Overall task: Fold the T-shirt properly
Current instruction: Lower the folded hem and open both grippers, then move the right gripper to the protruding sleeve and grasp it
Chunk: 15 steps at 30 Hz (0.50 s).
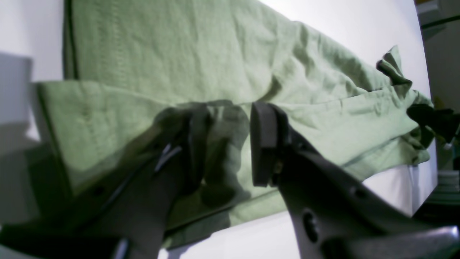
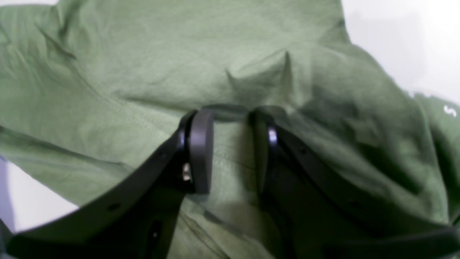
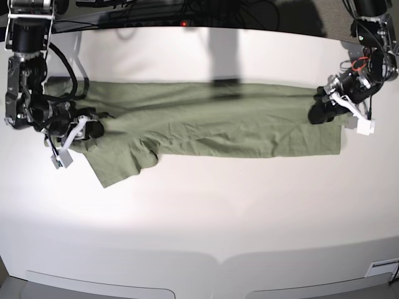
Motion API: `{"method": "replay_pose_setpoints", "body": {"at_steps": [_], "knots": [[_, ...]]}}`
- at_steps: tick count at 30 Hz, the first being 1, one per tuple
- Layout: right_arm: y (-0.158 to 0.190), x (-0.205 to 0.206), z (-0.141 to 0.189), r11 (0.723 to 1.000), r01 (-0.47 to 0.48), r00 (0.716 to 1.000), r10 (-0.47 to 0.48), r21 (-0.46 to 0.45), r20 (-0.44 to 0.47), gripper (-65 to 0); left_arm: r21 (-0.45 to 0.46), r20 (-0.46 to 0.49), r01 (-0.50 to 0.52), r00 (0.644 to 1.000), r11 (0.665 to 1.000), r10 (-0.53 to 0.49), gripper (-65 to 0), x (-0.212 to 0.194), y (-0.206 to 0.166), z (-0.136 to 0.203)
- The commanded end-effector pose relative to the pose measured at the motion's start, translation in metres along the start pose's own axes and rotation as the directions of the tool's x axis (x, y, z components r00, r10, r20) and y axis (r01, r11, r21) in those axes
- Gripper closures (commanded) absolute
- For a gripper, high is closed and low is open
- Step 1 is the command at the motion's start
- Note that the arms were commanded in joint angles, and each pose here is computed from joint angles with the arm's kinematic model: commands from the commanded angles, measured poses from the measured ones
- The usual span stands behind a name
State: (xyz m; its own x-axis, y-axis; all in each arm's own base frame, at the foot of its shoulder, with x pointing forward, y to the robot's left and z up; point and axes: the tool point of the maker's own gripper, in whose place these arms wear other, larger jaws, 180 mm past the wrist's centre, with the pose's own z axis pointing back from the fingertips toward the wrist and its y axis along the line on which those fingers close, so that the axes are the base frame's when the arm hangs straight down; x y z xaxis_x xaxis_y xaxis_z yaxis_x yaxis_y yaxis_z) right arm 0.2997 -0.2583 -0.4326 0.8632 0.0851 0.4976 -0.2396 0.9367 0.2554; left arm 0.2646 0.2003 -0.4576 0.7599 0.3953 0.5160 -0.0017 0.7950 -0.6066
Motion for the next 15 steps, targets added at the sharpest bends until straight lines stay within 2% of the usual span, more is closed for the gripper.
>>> {"method": "replay_pose_setpoints", "body": {"at_steps": [1,8,15], "knots": [[-0.012,0.003,0.002,0.999,-0.022,0.999,0.021,-0.045,-0.026,-19.7,0.168,-0.206,0.028,0.979,0.985,0.007,-22.2,-0.041,0.036,0.005],[-0.016,0.043,0.004,0.998,-0.030,0.999,0.031,-0.051,0.029,-19.7,0.184,-0.188,0.062,0.982,0.981,-0.027,-22.2,-0.018,0.039,-0.008],[-0.019,0.045,0.007,0.997,-0.039,0.999,0.039,-0.062,-0.006,-19.7,0.176,-0.191,0.048,0.982,0.983,-0.014,-22.2,-0.018,0.037,-0.009]]}}
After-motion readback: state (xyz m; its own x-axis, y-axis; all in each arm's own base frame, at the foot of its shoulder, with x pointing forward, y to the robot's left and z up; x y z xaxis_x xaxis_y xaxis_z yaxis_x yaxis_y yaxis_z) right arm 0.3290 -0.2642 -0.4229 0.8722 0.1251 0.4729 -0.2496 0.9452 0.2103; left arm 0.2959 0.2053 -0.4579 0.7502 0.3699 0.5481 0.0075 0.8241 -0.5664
